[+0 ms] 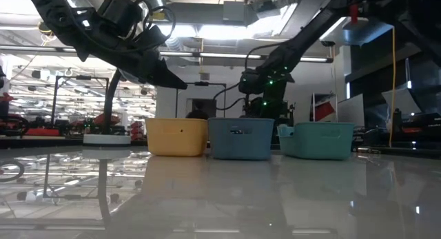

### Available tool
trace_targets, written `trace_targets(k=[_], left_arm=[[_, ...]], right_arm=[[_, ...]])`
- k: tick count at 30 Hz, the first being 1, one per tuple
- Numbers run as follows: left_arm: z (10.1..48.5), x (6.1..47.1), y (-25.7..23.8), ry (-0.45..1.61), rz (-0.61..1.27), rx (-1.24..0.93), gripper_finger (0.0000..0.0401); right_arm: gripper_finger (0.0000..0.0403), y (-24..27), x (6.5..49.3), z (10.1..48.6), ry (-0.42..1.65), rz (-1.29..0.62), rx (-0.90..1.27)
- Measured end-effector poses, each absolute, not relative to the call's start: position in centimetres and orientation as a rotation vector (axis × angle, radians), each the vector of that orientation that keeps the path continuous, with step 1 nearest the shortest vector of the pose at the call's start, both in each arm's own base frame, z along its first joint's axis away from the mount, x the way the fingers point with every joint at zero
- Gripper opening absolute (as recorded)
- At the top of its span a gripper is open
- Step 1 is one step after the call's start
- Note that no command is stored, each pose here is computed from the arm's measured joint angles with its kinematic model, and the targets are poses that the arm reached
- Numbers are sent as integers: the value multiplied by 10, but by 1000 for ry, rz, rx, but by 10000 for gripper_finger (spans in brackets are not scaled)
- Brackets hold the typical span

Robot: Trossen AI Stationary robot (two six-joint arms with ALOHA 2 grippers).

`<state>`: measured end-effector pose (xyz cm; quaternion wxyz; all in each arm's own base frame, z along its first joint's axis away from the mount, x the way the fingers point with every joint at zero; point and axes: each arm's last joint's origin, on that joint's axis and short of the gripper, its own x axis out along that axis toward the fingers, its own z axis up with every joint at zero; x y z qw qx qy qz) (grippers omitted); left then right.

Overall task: Sort batteries
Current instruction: Put the silver battery into the yellow bin

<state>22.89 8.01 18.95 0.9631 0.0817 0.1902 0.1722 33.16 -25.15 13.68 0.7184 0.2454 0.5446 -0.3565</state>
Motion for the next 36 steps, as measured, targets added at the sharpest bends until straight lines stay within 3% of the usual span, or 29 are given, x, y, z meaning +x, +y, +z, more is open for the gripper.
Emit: trace_targets(k=[6,18,23,27,36], left_arm=[[189,229,80,387,348,166,140],[188,228,82,402,355,170,140],[188,227,84,402,364,161,140],[188,227,84,399,366,152,140],[189,228,83,390,365,142,140]], right_arm=[[13,-244,330,154,1251,-743,525],[4,-197,343,223,1091,-608,421],[14,-207,349,219,1020,-730,408],[55,-221,355,203,976,-764,439],[217,-230,365,162,1003,-830,497]])
